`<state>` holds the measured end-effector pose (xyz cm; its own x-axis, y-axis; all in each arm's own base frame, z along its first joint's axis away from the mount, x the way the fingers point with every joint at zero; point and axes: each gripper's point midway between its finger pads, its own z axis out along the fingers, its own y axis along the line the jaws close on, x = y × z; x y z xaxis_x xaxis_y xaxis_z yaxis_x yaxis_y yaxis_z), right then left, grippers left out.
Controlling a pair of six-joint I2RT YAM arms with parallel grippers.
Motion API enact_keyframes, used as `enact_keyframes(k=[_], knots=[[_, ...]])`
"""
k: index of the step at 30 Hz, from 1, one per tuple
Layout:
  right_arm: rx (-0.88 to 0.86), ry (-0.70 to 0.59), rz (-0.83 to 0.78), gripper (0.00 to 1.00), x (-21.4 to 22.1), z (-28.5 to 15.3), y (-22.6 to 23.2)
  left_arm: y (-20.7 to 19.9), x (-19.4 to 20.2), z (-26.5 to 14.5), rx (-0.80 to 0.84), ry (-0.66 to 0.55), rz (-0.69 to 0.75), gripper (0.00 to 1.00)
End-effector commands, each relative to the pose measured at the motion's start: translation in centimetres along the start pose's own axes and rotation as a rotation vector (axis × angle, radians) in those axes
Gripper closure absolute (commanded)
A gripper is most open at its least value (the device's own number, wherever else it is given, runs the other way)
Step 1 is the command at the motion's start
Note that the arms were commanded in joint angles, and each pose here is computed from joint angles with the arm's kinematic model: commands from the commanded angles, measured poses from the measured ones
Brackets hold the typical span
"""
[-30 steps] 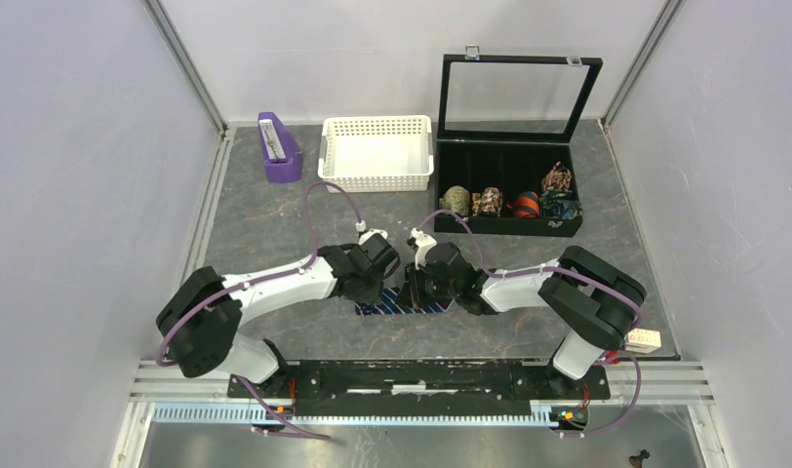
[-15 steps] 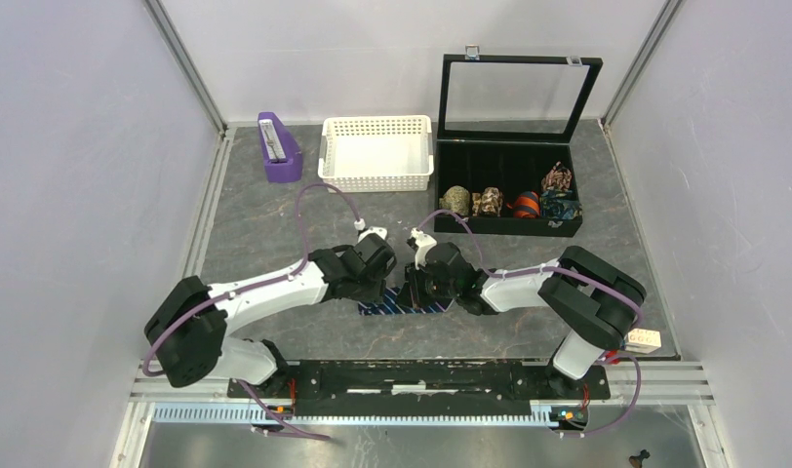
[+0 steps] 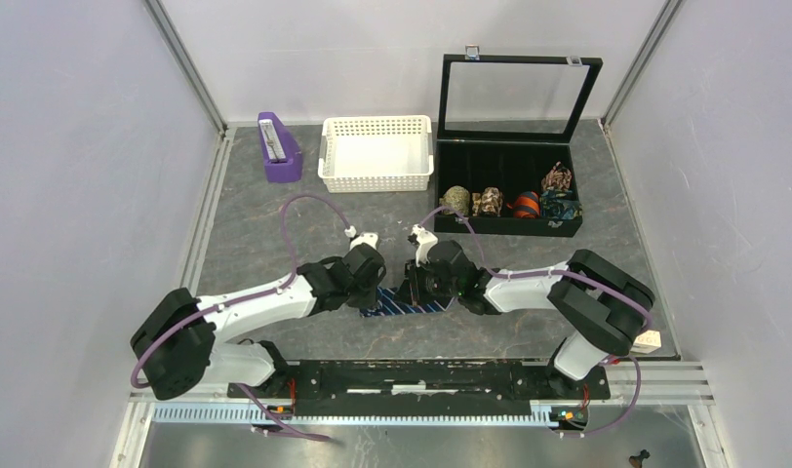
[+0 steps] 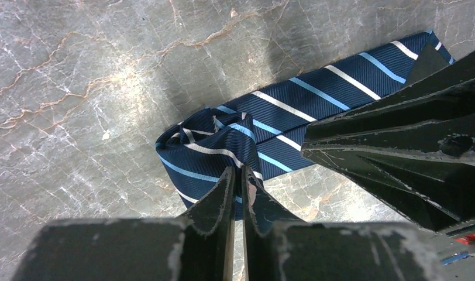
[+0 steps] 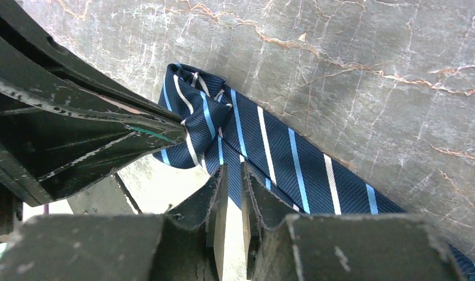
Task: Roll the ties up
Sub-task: Roll the tie at the center of the board.
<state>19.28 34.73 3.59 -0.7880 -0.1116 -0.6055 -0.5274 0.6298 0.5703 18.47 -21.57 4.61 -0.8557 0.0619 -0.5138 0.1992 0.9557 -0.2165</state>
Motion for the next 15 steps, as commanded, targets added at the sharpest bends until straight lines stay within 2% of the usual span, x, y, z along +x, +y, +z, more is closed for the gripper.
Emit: enact_keyframes(k=[1,8,15], knots=[[-0.066,-0.082,0.002,0.8,-2.7,-0.4,2.1,-1.1,-1.0,0.1,0.051,-0.059,-0.055,0.88],[-0.15,-0.092,0.05,0.8,-3.3,0.0,3.8,-1.3,-0.9,0.2,0.07,-0.063,-0.062,0.88],[-0.182,-0.087,0.075,0.8,-3.4,0.8,4.5,-2.2,-1.0,-0.3,0.136,-0.082,-0.072,0.69]])
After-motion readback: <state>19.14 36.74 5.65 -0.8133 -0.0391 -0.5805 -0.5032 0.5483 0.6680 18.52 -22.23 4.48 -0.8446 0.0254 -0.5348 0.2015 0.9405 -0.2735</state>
